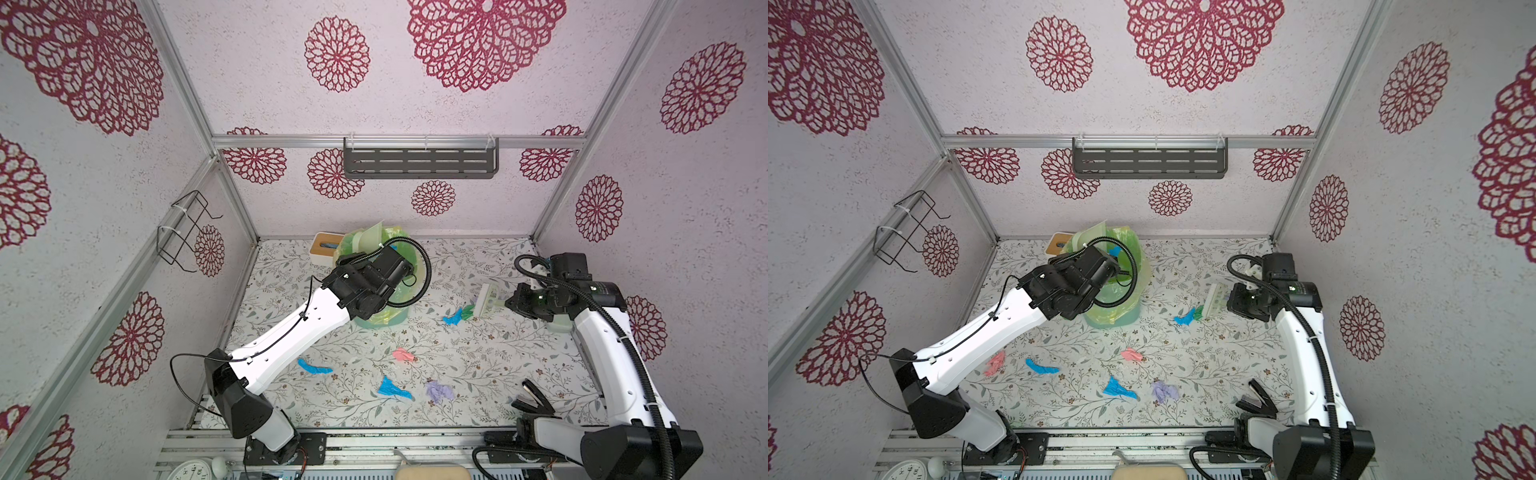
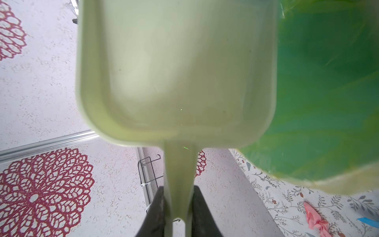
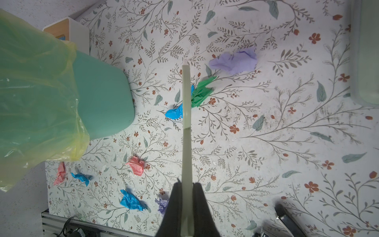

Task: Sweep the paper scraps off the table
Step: 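Tip the dustpan over the bin with the left gripper to drop the scrap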

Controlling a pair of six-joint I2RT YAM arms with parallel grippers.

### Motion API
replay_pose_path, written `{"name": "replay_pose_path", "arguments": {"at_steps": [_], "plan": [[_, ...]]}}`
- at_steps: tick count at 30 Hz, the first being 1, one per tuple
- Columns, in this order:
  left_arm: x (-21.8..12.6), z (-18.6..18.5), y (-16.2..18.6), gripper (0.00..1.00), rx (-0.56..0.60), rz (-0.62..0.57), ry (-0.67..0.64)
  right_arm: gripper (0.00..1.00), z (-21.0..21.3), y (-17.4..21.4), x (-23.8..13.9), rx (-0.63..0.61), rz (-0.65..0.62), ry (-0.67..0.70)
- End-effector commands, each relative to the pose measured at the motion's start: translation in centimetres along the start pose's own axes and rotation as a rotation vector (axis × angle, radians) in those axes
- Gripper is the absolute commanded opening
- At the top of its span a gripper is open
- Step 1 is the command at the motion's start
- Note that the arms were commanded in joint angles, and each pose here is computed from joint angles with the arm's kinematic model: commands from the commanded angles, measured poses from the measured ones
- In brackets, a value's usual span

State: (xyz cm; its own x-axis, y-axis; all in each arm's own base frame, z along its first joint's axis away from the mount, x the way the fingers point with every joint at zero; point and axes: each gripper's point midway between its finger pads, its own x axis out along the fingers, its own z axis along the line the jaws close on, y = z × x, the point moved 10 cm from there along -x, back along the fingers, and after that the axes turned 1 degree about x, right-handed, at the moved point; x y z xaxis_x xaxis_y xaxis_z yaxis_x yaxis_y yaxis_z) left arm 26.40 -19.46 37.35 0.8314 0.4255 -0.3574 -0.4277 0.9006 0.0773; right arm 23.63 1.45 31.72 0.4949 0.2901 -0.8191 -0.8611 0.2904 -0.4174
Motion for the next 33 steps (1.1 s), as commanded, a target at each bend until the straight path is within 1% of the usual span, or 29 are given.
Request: {"name": "replay_pose_path", "arguments": {"at_steps": [1,8,11,15,18,24,28,31,33], "plan": [[-0.2,1.0,0.6,0.07,-0.036,0.007,-0.046,0.00,0.5,-0.1,-0.8,-0.026,-0.027,-0.019],[-0.3,1.5,1.3,0.07,-0.061,0.015,-0.053,0.00,0.5,-0.1,-0.8,-0.028,-0.029,-0.020],[-0.6,2.0,1.5,0.07,-0.093,0.000,-0.051,0.00,0.4,0.0,-0.8,-0.029,-0.027,-0.017],[-1.1,3.1,1.5,0.07,-0.173,-0.028,-0.034,0.00,0.3,0.0,-0.9,-0.033,-0.035,0.000],[-2.0,4.4,1.2,0.07,-0.248,-0.075,-0.021,0.00,0.1,0.1,-1.1,-0.042,-0.043,0.027],[-4.5,6.1,-0.8,0.07,-0.378,-0.227,0.036,0.00,-0.2,0.1,-1.7,-0.057,-0.060,0.100],[-6.6,6.2,-2.8,0.07,-0.448,-0.360,0.125,0.00,-0.4,0.2,-2.1,-0.070,-0.066,0.142],[-8.0,5.8,-4.3,0.07,-0.503,-0.455,0.222,0.00,-0.6,0.2,-2.3,-0.082,-0.069,0.176],[-8.6,5.5,-4.8,0.07,-0.520,-0.492,0.267,0.00,-0.6,0.1,-2.4,-0.090,-0.073,0.191]]}}
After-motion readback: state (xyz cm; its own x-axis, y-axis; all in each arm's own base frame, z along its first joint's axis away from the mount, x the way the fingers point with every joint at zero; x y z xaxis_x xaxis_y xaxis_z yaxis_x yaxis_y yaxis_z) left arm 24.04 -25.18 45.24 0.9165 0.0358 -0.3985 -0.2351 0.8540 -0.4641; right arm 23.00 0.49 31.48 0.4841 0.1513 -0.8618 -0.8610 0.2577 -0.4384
